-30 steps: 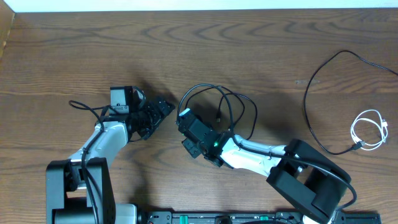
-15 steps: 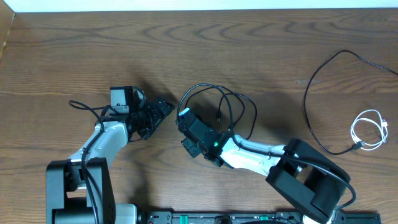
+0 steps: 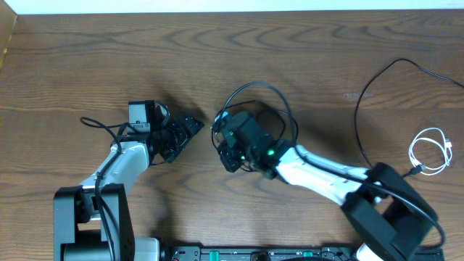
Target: Untangle cables
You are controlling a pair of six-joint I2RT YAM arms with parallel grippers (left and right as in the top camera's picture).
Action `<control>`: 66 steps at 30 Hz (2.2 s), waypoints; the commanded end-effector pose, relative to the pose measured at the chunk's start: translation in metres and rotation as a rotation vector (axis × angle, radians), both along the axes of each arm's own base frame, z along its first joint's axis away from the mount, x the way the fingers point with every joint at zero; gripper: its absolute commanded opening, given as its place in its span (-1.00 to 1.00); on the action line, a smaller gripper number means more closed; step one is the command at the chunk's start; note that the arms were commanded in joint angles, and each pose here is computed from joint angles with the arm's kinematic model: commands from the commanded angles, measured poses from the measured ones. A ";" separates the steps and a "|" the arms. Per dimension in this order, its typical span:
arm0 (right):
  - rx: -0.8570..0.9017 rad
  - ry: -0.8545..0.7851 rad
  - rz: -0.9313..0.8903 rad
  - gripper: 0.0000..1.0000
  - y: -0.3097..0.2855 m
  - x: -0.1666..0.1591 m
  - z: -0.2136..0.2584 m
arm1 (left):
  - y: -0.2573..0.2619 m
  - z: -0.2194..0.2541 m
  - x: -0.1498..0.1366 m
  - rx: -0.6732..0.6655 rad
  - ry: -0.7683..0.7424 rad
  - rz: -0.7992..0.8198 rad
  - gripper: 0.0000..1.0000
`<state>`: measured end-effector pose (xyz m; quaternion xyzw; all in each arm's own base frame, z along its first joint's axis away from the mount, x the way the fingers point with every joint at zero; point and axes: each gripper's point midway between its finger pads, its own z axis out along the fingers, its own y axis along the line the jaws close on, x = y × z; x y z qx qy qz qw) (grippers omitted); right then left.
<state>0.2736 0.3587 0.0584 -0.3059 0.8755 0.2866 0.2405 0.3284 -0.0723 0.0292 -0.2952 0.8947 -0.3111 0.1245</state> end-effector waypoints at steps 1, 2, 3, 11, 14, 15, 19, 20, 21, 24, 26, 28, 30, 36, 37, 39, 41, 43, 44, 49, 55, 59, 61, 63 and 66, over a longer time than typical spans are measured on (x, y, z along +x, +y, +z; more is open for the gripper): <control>0.171 0.102 0.136 -0.98 0.009 -0.021 0.035 | 0.001 0.003 0.002 0.002 -0.012 -0.003 0.96; 0.199 0.113 0.150 -0.98 0.007 -0.021 0.042 | 0.001 0.003 0.002 0.002 -0.012 -0.003 0.96; 0.226 0.121 0.160 -0.98 0.005 -0.020 0.050 | 0.001 0.003 0.002 0.002 -0.012 -0.003 0.96; 0.328 0.182 0.141 -0.98 -0.011 -0.007 0.073 | 0.017 -0.004 0.005 0.098 -0.007 0.045 0.95; 0.357 0.199 0.142 -0.98 -0.018 -0.002 0.077 | 0.026 -0.008 0.006 0.148 -0.005 0.070 0.96; 0.368 0.202 0.147 -0.98 -0.019 -0.001 0.079 | 0.028 -0.008 0.007 0.157 -0.005 0.075 0.96; 0.429 0.232 0.164 -0.98 -0.024 0.002 0.090 | 0.028 -0.008 0.007 0.160 -0.004 0.077 0.96; 0.430 0.236 0.155 -0.98 -0.026 0.003 0.090 | 0.028 -0.008 0.007 0.160 -0.004 0.077 0.96; 0.430 0.237 0.151 -0.98 -0.027 0.004 0.089 | 0.028 -0.008 0.007 0.160 -0.004 0.077 0.96; 0.426 0.244 0.153 -0.98 -0.026 0.003 0.088 | 0.028 -0.008 0.007 0.160 -0.004 0.077 0.96; 0.424 0.243 0.158 -0.98 -0.024 0.000 0.088 | 0.028 -0.008 0.007 0.160 -0.004 0.076 0.96; 0.415 0.237 0.158 -0.98 -0.021 -0.001 0.087 | 0.028 -0.008 0.007 0.160 -0.004 0.076 0.96; 0.405 0.233 0.164 -0.98 -0.017 -0.005 0.085 | 0.028 -0.008 0.007 0.160 -0.004 0.076 0.96; 0.358 0.203 0.164 -0.98 -0.004 -0.014 0.079 | 0.028 -0.008 0.007 0.160 -0.004 0.077 0.96; 0.350 0.198 0.166 -0.98 -0.001 -0.017 0.077 | 0.028 -0.008 0.007 0.160 -0.004 0.076 0.96; 0.327 0.190 0.177 -0.98 0.007 -0.026 0.074 | 0.028 -0.008 0.007 0.160 -0.004 0.076 0.96; 0.307 0.180 0.184 -0.98 0.013 -0.033 0.071 | 0.028 -0.008 0.007 0.160 -0.004 0.076 0.96; 0.280 0.166 0.173 -0.98 0.018 -0.037 0.067 | 0.028 -0.008 0.007 0.160 -0.004 0.077 0.96; 0.258 0.160 0.152 -0.98 0.019 -0.037 0.063 | 0.028 -0.008 0.007 0.160 -0.004 0.076 0.96; 0.179 0.119 0.085 -0.98 0.021 -0.036 0.049 | 0.028 -0.008 0.007 0.160 -0.004 0.077 0.96; 0.095 0.128 0.064 -0.98 0.021 -0.041 0.022 | 0.028 -0.008 0.007 0.160 -0.004 0.077 0.96; 0.053 0.166 0.065 -0.98 0.020 -0.045 -0.001 | 0.028 -0.008 0.007 0.160 -0.004 0.076 0.96; 0.035 0.183 0.063 -0.98 0.019 -0.046 -0.011 | 0.028 -0.008 0.007 0.160 -0.004 0.076 0.96; 0.017 0.198 0.061 -0.98 0.017 -0.047 -0.021 | 0.028 -0.008 0.007 0.160 -0.004 0.077 0.96; -0.001 0.214 0.059 -0.98 0.016 -0.048 -0.032 | 0.028 -0.008 0.007 0.160 -0.004 0.077 0.96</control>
